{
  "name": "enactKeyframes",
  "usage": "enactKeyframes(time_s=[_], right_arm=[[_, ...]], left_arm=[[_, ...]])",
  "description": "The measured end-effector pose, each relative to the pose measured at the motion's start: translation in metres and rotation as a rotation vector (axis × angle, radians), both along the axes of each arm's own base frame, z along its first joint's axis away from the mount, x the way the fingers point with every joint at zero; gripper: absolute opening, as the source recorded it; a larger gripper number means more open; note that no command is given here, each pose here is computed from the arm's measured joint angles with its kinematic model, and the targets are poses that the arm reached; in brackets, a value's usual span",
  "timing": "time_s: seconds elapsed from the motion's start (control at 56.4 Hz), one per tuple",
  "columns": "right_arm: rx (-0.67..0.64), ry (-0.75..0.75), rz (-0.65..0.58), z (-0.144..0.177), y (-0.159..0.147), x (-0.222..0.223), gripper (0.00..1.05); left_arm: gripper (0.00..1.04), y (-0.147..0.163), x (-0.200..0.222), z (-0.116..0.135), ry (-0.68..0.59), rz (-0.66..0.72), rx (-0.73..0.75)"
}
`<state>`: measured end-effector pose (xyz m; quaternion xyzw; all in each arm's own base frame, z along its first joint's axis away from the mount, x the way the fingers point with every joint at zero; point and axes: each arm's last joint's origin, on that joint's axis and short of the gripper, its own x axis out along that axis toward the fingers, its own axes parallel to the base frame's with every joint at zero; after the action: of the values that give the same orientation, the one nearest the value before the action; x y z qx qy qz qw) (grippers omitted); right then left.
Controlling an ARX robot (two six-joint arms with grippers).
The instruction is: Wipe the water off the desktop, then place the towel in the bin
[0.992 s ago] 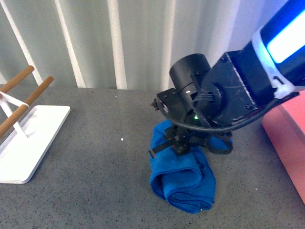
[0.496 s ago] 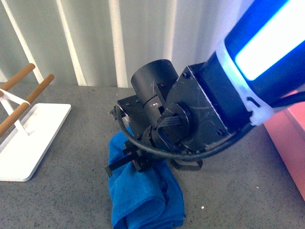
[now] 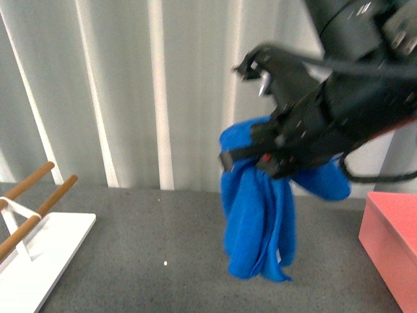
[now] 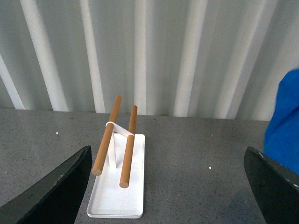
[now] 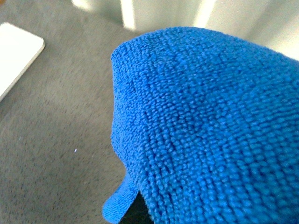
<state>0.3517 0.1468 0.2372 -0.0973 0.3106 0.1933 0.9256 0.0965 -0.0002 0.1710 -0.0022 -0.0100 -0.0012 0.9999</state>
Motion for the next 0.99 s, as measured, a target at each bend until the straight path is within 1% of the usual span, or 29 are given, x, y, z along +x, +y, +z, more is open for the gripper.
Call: enactKeyframes(time_s=[0.018,0.035,0.106,0.195,0.23,0.337,0.39,0.531,0.709,0.868,0.992], right_arm=[[-0.005,-0.013,-0.028,0.011,-0.005,0.0,0.04],[-0.02,-0.028,-0.086,0.027,-0.013,0.001,0.04],[-0.052,-0.03,-0.204,0.052,-0.029,0.002,0.04],[-0.105,0.006,-0.351,0.072,-0.054,0.002,0.04],[-0.118,0.029,-0.382,0.074,-0.062,0.001,0.04],[-0.136,0.113,-0.454,0.072,-0.09,-0.003,0.04],[-0.139,0.127,-0.479,0.069,-0.099,-0.005,0.04],[-0.208,0.193,-0.604,0.051,-0.131,-0.025,0.04],[-0.226,0.206,-0.659,0.047,-0.145,-0.037,0.04],[-0.276,0.176,-0.69,0.047,-0.157,-0.046,0.04],[-0.316,0.181,-0.721,0.035,-0.178,-0.053,0.04]], left_arm=[[0.98,0.0,0.0,0.0,0.0,0.0,0.0],[0.98,0.0,0.0,0.0,0.0,0.0,0.0],[0.98,0.0,0.0,0.0,0.0,0.0,0.0],[0.98,0.0,0.0,0.0,0.0,0.0,0.0],[0.98,0.0,0.0,0.0,0.0,0.0,0.0],[0.98,0.0,0.0,0.0,0.0,0.0,0.0],[0.98,0.0,0.0,0.0,0.0,0.0,0.0],[0.98,0.0,0.0,0.0,0.0,0.0,0.0],[0.98,0.0,0.0,0.0,0.0,0.0,0.0],[0.98,0.0,0.0,0.0,0.0,0.0,0.0],[0.98,0.0,0.0,0.0,0.0,0.0,0.0]])
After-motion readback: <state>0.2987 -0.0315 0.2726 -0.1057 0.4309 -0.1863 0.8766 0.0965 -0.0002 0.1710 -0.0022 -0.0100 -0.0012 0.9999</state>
